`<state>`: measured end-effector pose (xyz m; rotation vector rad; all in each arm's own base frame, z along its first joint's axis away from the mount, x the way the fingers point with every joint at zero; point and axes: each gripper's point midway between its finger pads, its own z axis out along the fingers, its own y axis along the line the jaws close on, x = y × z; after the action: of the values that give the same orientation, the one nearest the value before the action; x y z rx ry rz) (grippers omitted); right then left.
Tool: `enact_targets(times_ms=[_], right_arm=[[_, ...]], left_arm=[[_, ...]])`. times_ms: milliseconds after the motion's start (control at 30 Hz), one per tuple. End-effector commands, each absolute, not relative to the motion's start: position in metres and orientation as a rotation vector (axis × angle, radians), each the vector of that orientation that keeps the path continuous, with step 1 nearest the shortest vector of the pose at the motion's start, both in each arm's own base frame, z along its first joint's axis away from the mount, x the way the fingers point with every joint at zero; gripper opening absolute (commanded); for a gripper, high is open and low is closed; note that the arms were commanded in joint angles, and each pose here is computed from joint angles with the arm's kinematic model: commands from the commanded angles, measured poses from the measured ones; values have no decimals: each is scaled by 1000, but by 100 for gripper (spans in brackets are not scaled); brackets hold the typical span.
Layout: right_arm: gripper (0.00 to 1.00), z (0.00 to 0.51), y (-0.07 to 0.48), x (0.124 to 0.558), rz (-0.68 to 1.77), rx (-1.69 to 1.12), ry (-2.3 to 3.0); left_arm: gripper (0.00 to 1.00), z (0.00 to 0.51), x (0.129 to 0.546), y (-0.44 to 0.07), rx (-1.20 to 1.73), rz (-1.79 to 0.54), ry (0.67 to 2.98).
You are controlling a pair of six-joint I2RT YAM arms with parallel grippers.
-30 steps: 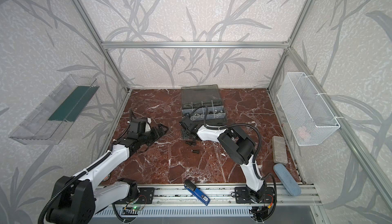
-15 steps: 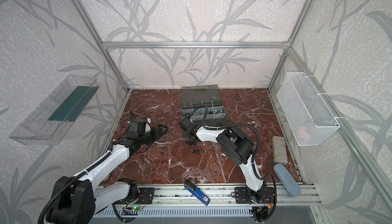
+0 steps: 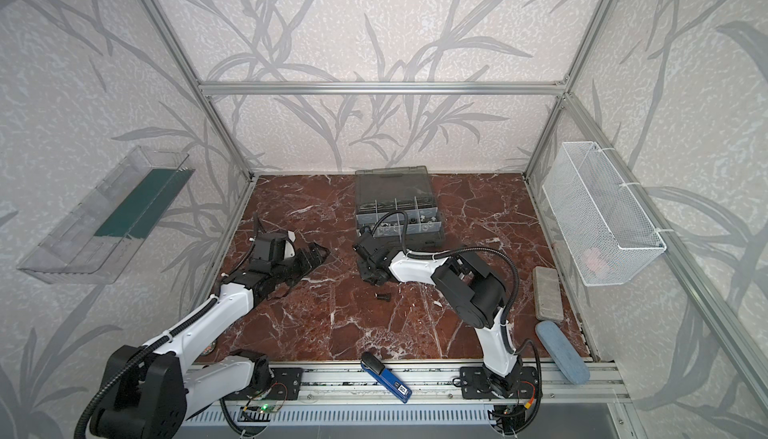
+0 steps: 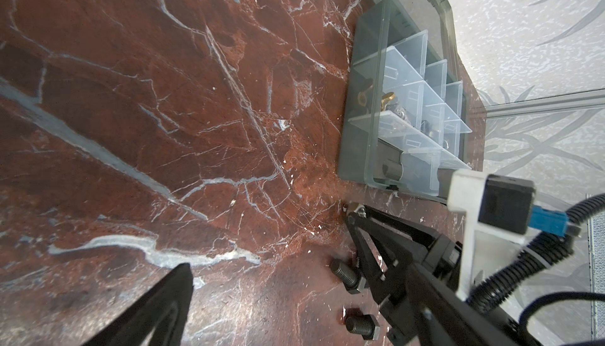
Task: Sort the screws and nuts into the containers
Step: 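Lower the right gripper beside the box and grasp another silver hex nut, then lift the silver hex nut over the silver-nut compartment with the right gripper, then open the right gripper to drop the silver hex nut in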
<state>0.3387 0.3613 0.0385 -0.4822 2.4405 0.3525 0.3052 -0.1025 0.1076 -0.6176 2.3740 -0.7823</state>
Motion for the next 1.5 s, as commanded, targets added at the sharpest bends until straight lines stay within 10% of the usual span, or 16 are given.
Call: enact_targets(times_ms=[0, 700, 1467], right_arm=[[8, 94, 370, 345, 465, -506, 2308], [0, 134, 177, 468, 268, -36, 2375], [1, 94, 160, 500, 280, 30, 2480]], left_arm=[[99, 107, 305, -99, -629, -768, 2367], [99, 110, 306, -100, -645, -788, 2359], [99, 114, 305, -101, -642, -796, 2356]])
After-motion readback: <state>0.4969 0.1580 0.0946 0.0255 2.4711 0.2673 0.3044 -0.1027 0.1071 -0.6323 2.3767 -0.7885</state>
